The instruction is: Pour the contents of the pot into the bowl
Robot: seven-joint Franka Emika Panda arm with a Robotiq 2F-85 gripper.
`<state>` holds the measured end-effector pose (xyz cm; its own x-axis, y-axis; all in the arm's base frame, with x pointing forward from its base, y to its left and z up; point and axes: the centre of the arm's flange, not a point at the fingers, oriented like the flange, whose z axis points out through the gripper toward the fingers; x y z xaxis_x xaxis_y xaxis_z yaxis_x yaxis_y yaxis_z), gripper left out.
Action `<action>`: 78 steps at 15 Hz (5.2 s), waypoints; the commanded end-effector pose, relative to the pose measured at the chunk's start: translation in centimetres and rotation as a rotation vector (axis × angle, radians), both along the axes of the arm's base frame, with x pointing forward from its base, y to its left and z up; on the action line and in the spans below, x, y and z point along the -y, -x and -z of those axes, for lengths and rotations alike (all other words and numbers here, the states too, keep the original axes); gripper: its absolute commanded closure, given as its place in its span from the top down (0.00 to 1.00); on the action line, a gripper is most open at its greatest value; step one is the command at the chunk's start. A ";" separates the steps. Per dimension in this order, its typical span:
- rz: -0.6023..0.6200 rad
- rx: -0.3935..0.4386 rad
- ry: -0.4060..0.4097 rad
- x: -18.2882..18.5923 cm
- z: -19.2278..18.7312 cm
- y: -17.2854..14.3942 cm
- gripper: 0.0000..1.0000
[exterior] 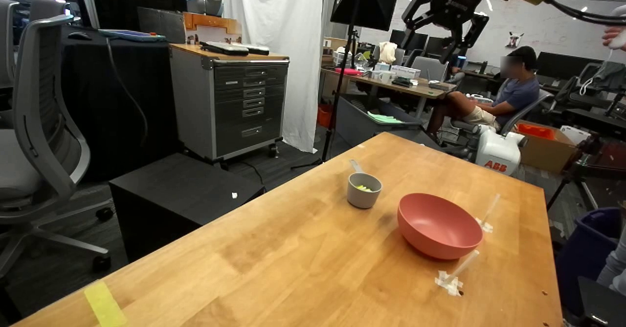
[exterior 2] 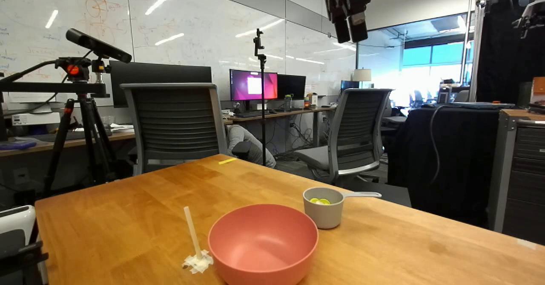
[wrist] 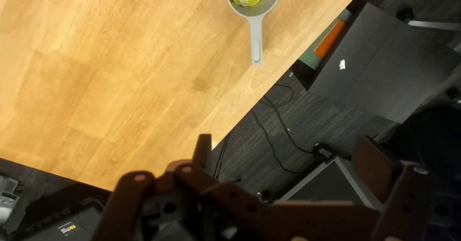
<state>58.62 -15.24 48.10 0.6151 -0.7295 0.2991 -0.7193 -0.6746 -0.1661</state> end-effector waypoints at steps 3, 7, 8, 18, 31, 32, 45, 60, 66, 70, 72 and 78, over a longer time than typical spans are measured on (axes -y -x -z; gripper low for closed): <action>0.028 -0.109 0.005 2.8 1.0 -8.7 1.00; 0.017 -0.204 0.012 3.0 5.2 -10.8 1.00; 0.008 -0.221 0.016 2.6 6.2 -11.3 1.00; -0.076 -0.297 0.056 -0.7 16.1 -11.4 1.00; -0.102 -0.348 0.130 1.1 22.9 -11.5 1.00; -0.104 -0.351 0.131 1.1 23.3 -11.4 1.00; -0.143 -0.366 0.133 -1.8 27.3 -12.3 1.00; -0.127 -0.361 0.125 -1.7 28.2 -13.1 0.93; -0.118 -0.345 0.127 -1.7 29.1 -14.1 1.00; -0.113 -0.340 0.130 -1.7 29.6 -14.7 0.77; -0.110 -0.337 0.131 -1.7 29.7 -15.0 0.68; -0.117 -0.329 0.131 -2.0 29.5 -15.5 0.21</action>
